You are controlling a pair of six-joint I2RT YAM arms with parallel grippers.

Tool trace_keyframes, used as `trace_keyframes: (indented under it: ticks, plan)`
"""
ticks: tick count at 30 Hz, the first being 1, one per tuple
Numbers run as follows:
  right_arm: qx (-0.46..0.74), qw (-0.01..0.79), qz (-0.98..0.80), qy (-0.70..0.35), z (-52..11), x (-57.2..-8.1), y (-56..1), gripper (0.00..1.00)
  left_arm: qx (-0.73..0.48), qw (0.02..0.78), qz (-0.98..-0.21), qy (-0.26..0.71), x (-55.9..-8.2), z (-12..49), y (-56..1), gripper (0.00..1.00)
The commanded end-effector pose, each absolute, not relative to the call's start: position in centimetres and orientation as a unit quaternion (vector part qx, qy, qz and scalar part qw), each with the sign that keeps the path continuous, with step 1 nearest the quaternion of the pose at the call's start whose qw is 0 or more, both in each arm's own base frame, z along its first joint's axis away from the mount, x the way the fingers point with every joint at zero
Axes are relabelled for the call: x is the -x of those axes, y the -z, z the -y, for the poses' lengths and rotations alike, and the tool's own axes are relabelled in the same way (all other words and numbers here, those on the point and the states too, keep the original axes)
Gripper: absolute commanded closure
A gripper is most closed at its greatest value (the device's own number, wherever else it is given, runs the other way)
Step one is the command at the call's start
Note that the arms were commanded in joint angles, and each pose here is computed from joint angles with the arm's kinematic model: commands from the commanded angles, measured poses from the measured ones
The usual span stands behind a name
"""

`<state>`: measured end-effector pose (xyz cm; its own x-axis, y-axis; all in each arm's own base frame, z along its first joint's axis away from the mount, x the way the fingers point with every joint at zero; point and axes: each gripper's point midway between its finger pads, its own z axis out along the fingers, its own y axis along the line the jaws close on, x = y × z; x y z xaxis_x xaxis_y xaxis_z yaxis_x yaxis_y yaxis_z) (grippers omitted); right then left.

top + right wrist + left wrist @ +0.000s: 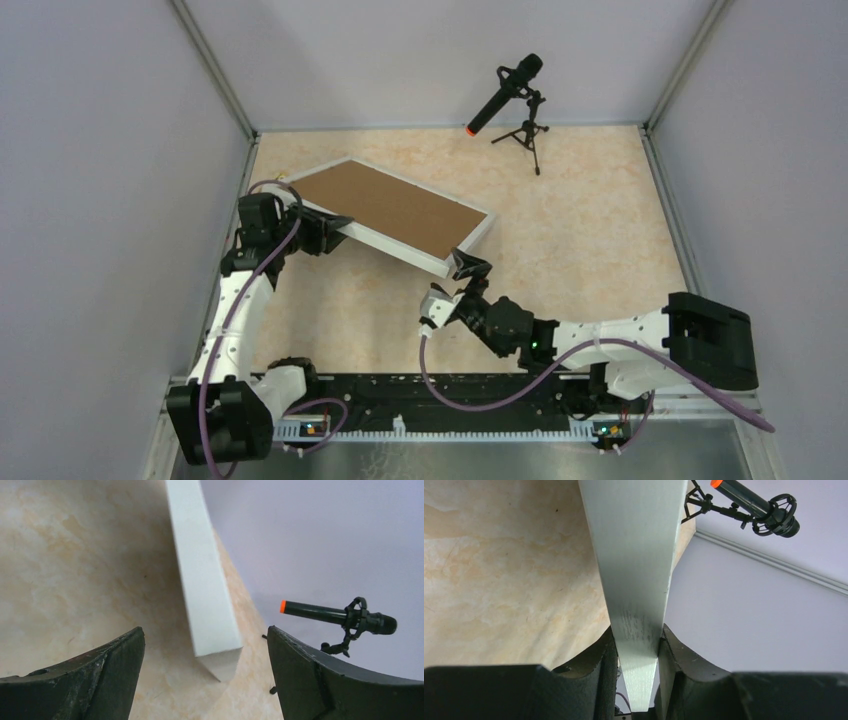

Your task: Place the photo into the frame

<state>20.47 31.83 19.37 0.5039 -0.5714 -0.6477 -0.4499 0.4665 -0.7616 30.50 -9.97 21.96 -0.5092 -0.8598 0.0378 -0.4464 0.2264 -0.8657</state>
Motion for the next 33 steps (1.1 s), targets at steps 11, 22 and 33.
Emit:
trace_keyframes:
  ticks: [11,22,33]
  plan:
    - [0.466,0.725,-0.505,-0.037,-34.0,-21.1,-24.4,0.16,0.372,0.282,-0.721,0.513,-30.2,11.2,-29.7,1.0]
    - [0.421,0.73,-0.532,-0.083,-33.9,-23.1,-24.5,0.47,0.355,0.28,-0.721,0.526,-30.0,11.7,-30.8,1.0]
    - [0.434,0.715,-0.534,-0.124,-34.1,-23.2,-24.9,0.86,0.299,0.316,-0.713,0.55,-29.9,12.2,-33.8,0.72]
